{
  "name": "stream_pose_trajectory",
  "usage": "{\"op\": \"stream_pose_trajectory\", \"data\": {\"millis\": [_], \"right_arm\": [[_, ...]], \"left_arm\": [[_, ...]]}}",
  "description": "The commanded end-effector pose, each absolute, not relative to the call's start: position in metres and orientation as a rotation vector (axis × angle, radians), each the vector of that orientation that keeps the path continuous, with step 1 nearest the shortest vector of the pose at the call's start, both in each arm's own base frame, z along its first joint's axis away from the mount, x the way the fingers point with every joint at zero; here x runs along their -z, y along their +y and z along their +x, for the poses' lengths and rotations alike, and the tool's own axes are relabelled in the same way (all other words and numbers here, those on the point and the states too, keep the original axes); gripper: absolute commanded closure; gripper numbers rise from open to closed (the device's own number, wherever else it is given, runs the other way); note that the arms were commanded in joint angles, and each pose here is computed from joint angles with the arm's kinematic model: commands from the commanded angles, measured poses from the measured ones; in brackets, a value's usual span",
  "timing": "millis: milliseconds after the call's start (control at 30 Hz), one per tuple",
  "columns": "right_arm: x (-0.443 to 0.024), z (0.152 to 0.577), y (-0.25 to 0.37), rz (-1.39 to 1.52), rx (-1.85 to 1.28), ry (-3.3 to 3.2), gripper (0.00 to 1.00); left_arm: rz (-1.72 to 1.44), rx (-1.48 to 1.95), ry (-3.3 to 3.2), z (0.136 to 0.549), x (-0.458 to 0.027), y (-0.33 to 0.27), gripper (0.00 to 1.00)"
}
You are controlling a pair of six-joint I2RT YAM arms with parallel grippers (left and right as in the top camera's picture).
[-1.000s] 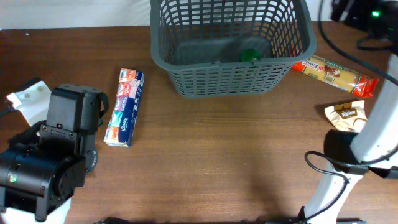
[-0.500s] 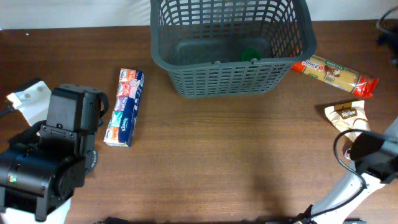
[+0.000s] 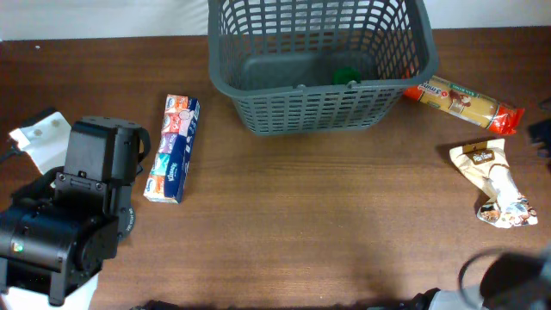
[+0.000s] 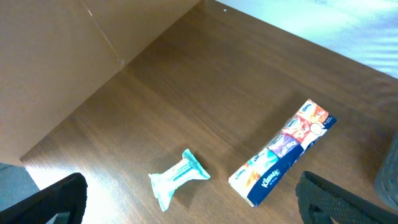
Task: Pack container
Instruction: 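Lift the right gripper out of the basket and withdraw right, then reach the right gripper toward the brown PaniRee pouch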
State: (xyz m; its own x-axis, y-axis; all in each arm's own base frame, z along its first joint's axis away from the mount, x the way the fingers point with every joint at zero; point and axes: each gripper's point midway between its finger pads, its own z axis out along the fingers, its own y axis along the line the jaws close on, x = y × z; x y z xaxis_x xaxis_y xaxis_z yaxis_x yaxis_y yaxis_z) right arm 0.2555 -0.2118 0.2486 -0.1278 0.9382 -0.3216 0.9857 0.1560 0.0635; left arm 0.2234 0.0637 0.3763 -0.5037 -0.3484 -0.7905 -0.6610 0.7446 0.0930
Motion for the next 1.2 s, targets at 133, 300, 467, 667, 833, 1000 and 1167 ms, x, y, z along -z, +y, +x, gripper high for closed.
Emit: {"op": "stream_pose_trajectory", "data": {"millis": [133, 300, 467, 667, 833, 1000, 1167], "right_arm": [[-0.237, 0.285, -0.250, 1.373, 0.441, 2.317, 0.01], [-0.213, 0.284, -0.252, 1.343, 0.461, 2.416, 0.01], [-0.216, 0.260, -0.263, 1.362, 0.661, 2.450, 0.01], [-0.203, 0.294, -0.233, 0.851, 0.382, 2.702, 0.01], [-0.197, 0.345, -0.160, -0.153, -0.121, 2.655, 0.01], [-0.165, 0.335, -0.207, -0.112, 0.169, 2.822, 0.01], [-0.123, 0.333, -0.232, -0.027, 0.144, 2.905, 0.01]], "left_arm": [[-0.778, -0.490, 2.122, 0.223, -0.379, 0.065, 0.01], [-0.778, -0.490, 2.122, 0.223, -0.379, 0.065, 0.00], [-0.777, -0.491, 2.123, 0.222, -0.379, 0.065, 0.01], [-0.778, -0.490, 2.123, 0.222, -0.379, 0.065, 0.01], [-0.778, -0.490, 2.122, 0.223, -0.379, 0.065, 0.01], [-0.778, -0.490, 2.122, 0.223, -0.379, 0.065, 0.01], [-0.778, -0.490, 2.122, 0.223, -0.379, 0.065, 0.01]]}}
